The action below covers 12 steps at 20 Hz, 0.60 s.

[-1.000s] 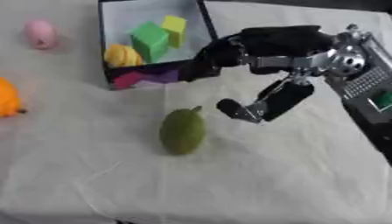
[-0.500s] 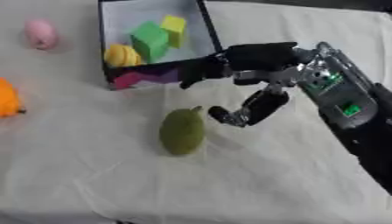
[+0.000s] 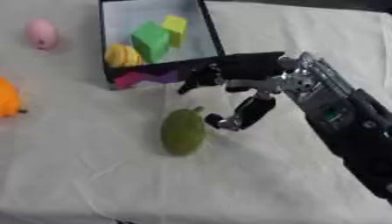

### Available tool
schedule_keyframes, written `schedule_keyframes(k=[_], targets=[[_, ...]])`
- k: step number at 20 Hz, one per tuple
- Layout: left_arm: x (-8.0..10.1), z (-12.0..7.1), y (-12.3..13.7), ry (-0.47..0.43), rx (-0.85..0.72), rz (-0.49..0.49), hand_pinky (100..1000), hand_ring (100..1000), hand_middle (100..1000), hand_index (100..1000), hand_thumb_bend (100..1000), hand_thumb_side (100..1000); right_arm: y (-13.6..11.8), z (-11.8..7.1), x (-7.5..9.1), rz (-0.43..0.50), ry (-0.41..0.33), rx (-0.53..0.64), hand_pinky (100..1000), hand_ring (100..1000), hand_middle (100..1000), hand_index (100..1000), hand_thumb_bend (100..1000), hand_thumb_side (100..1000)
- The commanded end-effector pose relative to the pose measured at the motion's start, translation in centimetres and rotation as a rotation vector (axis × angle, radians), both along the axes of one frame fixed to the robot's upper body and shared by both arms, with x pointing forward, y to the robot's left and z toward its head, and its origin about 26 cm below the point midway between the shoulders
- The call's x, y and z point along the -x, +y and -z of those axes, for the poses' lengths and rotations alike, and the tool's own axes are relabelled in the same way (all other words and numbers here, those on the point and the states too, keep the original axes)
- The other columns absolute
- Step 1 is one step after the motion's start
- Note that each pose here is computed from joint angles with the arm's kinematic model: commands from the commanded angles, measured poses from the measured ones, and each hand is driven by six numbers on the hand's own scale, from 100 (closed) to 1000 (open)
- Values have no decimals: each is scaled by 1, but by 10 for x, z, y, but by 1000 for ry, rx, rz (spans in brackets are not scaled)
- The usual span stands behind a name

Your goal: Pick up objects on the table and place them in the box.

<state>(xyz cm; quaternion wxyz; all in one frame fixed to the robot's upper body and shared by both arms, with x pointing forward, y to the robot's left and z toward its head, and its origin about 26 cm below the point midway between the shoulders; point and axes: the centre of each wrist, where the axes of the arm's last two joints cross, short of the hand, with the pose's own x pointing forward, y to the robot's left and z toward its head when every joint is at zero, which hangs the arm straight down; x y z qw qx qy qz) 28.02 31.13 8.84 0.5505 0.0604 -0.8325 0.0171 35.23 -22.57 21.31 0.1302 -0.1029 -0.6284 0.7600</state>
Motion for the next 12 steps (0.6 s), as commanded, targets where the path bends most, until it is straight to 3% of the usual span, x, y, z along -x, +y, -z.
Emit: schedule_keyframes(k=[1, 12], targets=[[1, -11, 7, -31, -45, -4, 975, 767, 644, 671, 144, 910, 0, -3, -1, -189, -47, 271, 855, 898, 817, 931, 192, 334], [3, -20, 15, -58, -89, -17, 977, 769, 643, 671, 124, 891, 8, 9, -5, -233, -33, 296, 866, 901, 816, 953, 214, 288]])
